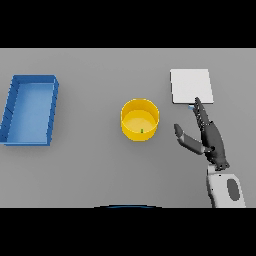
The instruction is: Pick up the red beaker and tilt it to pour out 1 green nut into yellow bowl. Pick up the yellow bowl and place it on the metallic measuring scale.
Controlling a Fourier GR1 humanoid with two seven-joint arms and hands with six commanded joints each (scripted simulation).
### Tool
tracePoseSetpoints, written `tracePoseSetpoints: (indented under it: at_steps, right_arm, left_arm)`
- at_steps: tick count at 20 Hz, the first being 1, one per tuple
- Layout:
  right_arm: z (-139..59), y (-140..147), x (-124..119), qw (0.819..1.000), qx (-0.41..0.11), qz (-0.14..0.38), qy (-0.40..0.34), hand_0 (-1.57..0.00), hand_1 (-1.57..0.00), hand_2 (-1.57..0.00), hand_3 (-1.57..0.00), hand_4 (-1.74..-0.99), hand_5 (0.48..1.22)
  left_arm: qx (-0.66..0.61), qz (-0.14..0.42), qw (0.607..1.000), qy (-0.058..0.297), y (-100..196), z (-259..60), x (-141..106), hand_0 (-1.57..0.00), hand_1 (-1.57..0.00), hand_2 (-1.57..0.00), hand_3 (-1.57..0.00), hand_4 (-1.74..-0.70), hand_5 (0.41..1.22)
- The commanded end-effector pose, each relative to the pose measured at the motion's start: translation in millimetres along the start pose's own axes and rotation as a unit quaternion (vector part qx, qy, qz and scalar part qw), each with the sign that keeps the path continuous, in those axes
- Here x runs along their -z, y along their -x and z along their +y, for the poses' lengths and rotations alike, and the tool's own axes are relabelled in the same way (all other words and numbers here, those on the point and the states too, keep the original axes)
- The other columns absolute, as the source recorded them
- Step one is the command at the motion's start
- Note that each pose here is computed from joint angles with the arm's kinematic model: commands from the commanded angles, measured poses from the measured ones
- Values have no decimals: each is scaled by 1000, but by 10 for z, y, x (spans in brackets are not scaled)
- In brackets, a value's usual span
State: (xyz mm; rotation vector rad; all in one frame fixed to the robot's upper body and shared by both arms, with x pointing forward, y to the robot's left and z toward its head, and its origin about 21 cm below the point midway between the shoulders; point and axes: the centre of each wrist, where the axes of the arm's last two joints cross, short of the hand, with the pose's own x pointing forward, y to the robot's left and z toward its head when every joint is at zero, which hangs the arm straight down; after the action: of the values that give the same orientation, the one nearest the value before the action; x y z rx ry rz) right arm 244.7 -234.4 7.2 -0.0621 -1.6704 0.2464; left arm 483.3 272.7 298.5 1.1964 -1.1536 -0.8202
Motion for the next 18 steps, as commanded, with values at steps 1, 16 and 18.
tracePoseSetpoints:
  at_steps: [1, 16, 18]
  right_arm:
    - [10, 14, 9, 1000, 3, 3, -4, 1, 1, 1, 1, -1276, 654]
    - [-113, 24, -47, 1000, -20, -9, -12, 1, 1, 1, 1, -1315, 722]
    - [-80, 48, -44, 1000, -24, 0, -11, 1, 1, 1, 1, -1327, 724]
  left_arm:
    - [-12, 24, 1000, 2, 107, -92, 12, -1571, -1568, -1568, -1439, -1732, 1221]
    - [-184, 189, 963, 50, 1155, -1307, -473, -1571, -1571, -1571, -1386, -1740, 1221]
    - [-190, 197, 960, 50, 1192, -1368, -567, -1571, -1571, -1571, -1340, -1738, 1221]
